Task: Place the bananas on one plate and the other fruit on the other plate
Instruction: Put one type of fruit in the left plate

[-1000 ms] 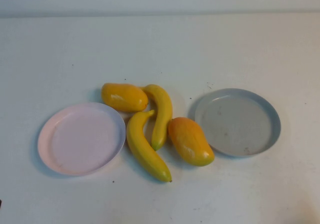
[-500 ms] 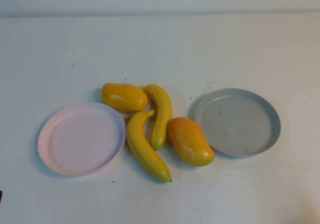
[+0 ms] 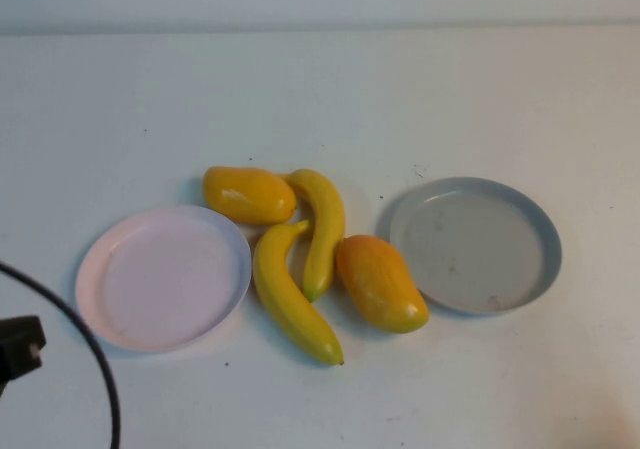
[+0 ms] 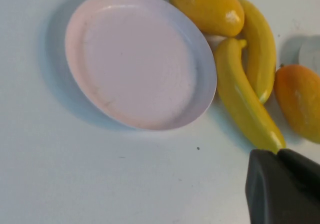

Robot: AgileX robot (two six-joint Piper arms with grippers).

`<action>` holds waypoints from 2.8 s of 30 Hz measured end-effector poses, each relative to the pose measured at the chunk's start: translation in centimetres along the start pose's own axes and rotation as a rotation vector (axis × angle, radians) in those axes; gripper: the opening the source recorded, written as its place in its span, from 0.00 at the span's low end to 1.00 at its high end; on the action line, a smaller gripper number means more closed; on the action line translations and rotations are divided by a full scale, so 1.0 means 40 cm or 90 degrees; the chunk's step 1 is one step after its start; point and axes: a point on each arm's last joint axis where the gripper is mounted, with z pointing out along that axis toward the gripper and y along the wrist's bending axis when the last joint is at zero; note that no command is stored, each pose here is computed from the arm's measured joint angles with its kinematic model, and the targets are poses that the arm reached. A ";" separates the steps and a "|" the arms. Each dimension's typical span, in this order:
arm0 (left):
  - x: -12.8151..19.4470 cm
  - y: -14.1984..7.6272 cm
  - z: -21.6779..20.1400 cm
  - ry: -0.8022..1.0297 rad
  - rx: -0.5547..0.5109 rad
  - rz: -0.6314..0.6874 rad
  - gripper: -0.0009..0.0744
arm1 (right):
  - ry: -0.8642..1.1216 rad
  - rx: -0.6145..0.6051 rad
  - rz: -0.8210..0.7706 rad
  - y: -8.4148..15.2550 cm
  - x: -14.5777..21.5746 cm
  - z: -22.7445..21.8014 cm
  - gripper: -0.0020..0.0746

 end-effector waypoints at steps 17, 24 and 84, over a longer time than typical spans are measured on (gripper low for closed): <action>-0.234 -0.137 0.295 0.235 0.032 0.170 0.01 | 0.000 0.000 0.000 0.000 0.000 0.000 0.00; -0.210 -0.273 0.448 0.319 0.074 0.223 0.01 | 0.000 0.000 0.000 0.000 0.000 0.000 0.00; 0.012 -0.510 0.792 0.496 -0.104 0.307 0.90 | 0.000 0.000 0.000 0.000 0.000 0.000 0.00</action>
